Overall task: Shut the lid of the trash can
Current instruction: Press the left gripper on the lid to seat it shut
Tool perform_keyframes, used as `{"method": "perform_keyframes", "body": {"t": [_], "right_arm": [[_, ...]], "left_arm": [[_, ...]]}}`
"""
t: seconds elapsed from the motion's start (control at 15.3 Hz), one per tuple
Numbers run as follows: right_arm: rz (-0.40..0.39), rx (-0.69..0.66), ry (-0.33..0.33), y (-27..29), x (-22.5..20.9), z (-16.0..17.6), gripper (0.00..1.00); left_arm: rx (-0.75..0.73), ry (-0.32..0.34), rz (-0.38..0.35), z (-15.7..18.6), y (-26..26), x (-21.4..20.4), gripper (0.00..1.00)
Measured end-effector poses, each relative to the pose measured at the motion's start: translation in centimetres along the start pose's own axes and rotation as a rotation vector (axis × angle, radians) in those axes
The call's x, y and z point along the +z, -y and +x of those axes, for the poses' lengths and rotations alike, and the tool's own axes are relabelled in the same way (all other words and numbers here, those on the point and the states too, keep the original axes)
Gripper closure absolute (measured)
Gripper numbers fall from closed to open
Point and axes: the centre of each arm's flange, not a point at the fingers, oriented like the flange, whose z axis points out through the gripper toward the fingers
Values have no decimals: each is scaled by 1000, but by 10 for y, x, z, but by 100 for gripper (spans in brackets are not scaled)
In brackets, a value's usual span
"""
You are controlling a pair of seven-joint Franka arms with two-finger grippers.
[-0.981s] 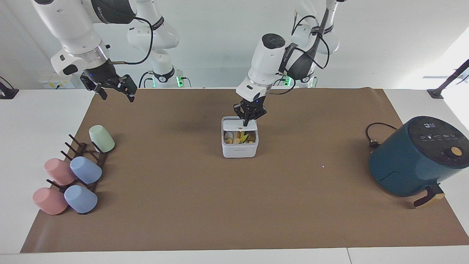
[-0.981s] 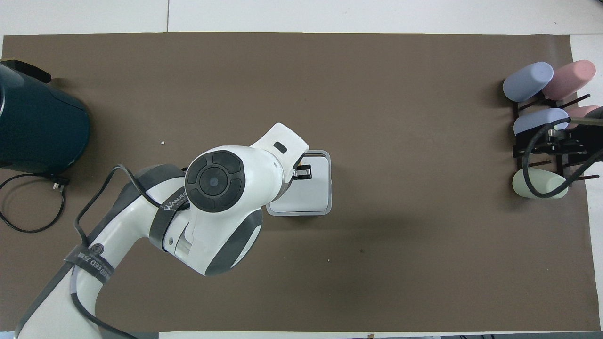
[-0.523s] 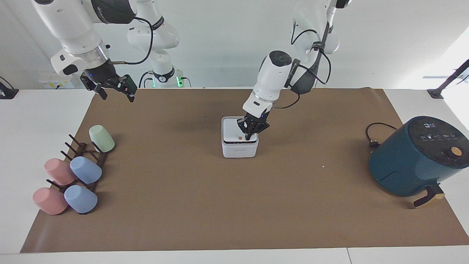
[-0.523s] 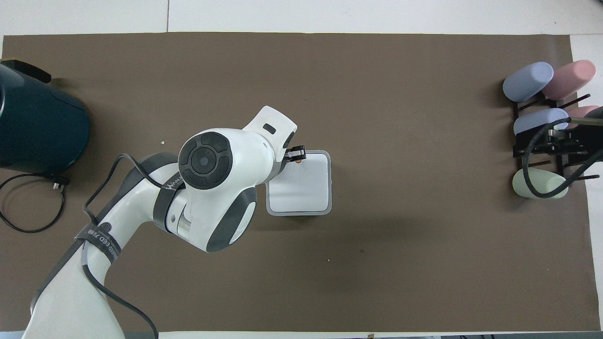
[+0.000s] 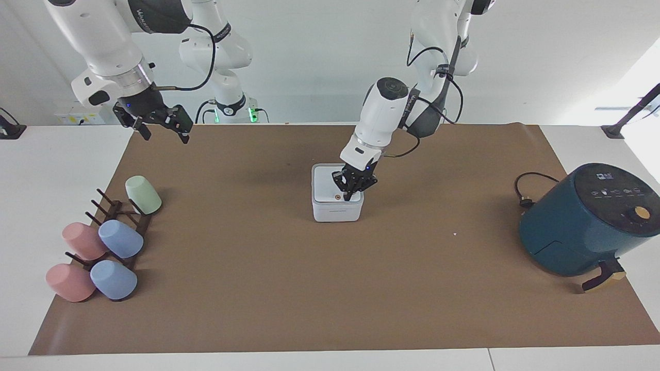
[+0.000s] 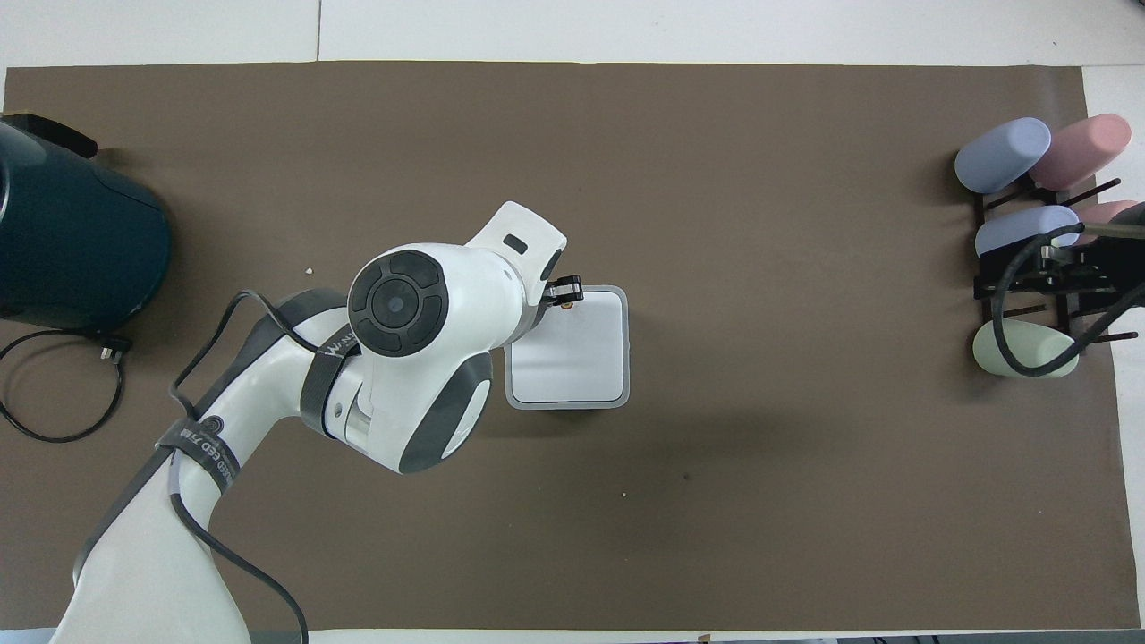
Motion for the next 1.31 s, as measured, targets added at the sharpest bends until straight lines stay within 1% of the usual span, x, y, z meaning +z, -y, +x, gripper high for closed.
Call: {"method": "perform_keyframes", "body": {"t": [0.59,0.85,1.31], "right_arm": [[0,0,0,0,0,0,0],[0,0,0,0,0,0,0],[0,0,0,0,0,0,0]], "left_arm": [[8,-1,0,0,-1,2,99],[11,-19,-19,-3,-8,4,99],[17,-28,-28,-4,-13,9,99]]}}
